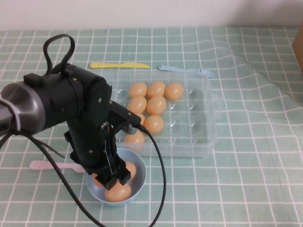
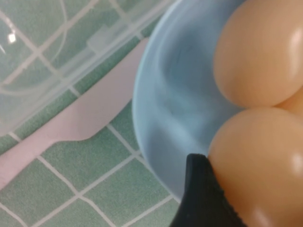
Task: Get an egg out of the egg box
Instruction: Place the egg in the bowl
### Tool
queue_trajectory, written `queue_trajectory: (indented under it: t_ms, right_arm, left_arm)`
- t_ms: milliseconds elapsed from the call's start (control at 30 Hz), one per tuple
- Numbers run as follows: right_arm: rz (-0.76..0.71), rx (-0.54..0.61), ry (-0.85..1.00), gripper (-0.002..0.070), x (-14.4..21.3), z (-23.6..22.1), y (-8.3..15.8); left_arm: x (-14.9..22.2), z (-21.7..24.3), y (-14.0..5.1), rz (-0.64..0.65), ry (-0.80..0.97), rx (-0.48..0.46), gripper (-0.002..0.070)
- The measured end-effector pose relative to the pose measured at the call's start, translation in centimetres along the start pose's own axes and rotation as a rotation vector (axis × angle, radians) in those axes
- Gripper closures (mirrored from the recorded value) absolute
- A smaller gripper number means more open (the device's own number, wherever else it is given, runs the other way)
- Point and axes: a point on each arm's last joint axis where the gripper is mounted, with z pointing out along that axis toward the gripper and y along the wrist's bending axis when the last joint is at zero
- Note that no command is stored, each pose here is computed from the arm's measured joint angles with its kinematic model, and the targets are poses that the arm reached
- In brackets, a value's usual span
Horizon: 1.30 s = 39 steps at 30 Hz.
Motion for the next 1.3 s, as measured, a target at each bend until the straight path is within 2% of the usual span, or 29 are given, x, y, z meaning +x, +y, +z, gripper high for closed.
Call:
queue_trajectory:
  t_ms: [333, 533, 833, 967, 1100, 1200, 1233, 1300]
  right_arm:
    - [0.0, 0.0, 0.0, 0.0694, 0.0, 0.0, 0.0]
    - [0.0, 0.0, 0.0, 0.0694, 0.0, 0.0, 0.0]
    - [0.0, 0.0, 0.0, 0.0694, 0.0, 0.0, 0.0]
    - [0.0, 0.0, 0.0, 0.0694, 0.0, 0.0, 0.0]
    - [0.0, 0.0, 0.0, 0.0694, 0.0, 0.0, 0.0]
    - [0.0, 0.0, 0.0, 0.0694, 0.0, 0.0, 0.0]
    - [0.0, 0.0, 0.0, 0.0694, 0.0, 0.0, 0.0]
    - [0.0, 0.0, 0.0, 0.0694, 0.0, 0.0, 0.0]
  left_arm:
    - [-0.2, 0.5, 0.1, -0.004, 0.004, -0.01, 0.0308]
    - [-0.4, 0.5, 0.1, -0.023, -0.01, -0.011, 0.0265]
    - [-0.6, 0.5, 0.1, -0.041, -0.04, -0.012, 0.0244]
    - [-0.1, -1.3, 0.1, -0.043, -0.093, -0.017, 0.0202]
    - [1.4, -5.2, 0.2, -0.048, -0.218, -0.029, 0.0198]
    - [2.9, -8.4, 0.1, -0.051, -0.329, -0.04, 0.0265]
    - [3.4, -9.2, 0.1, -0.052, -0.369, -0.043, 0.0305]
    - [5.1, -11.1, 0.0, -0.054, -0.468, -0.051, 0.044]
